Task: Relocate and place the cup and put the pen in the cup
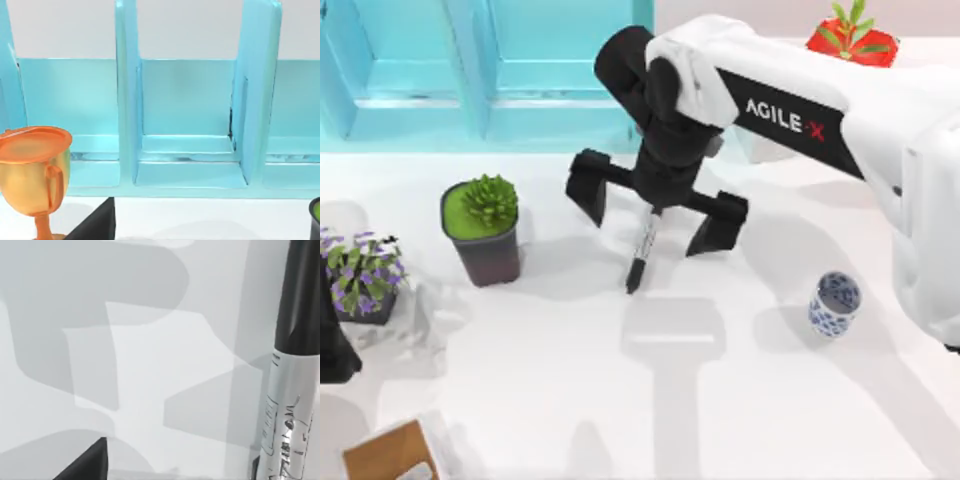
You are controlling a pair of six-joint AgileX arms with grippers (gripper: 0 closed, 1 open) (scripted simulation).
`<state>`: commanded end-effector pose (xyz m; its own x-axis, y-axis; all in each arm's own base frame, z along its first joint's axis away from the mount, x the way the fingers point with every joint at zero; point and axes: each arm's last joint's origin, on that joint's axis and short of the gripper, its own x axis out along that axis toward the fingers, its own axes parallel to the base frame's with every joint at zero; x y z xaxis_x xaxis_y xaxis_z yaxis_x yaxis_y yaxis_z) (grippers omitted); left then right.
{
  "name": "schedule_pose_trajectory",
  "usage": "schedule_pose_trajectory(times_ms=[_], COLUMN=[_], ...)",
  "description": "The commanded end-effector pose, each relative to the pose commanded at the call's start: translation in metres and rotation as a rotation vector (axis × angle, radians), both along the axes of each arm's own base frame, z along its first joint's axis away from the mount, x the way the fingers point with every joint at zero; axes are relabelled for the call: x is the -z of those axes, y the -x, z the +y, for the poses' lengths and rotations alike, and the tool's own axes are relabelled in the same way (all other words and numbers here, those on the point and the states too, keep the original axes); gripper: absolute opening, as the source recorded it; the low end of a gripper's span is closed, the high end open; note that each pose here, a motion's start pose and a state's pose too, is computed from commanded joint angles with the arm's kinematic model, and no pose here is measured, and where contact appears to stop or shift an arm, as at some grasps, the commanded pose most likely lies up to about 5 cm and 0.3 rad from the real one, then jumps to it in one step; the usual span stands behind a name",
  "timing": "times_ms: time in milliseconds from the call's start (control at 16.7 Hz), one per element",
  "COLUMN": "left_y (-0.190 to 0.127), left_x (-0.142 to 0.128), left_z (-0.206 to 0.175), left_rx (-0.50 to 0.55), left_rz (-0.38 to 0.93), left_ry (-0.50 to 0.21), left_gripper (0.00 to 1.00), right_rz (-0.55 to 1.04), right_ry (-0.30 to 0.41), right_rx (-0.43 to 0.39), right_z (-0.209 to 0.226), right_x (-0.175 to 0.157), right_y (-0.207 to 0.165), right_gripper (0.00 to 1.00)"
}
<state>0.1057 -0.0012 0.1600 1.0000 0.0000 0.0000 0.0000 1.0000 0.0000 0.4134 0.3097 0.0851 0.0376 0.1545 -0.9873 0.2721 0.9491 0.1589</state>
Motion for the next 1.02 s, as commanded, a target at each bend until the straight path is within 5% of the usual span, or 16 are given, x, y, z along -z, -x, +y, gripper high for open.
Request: schedule_pose_trajectory(times_ms=[180,960,1020], left_y=[0.0000,0.0000,0.0000], left_x=[0.0000,0.0000,0.0000], left_z=[0.0000,0.0000,0.0000], left_rx=[0.000,0.000,0.000], left_rz=[0.000,0.000,0.000], left_ry=[0.000,0.000,0.000], left_gripper=[1.00,1.00,1.00], right_rz=[0.000,0.000,0.000], right_ry=[0.000,0.000,0.000], right_rx=[0.000,0.000,0.000], right_z=[0.0000,0.0000,0.0000], right_x=[0.0002,0.0002,0.0002], right_y=[0.0000,0.0000,0.0000], right_gripper=[1.00,0.02,0.00])
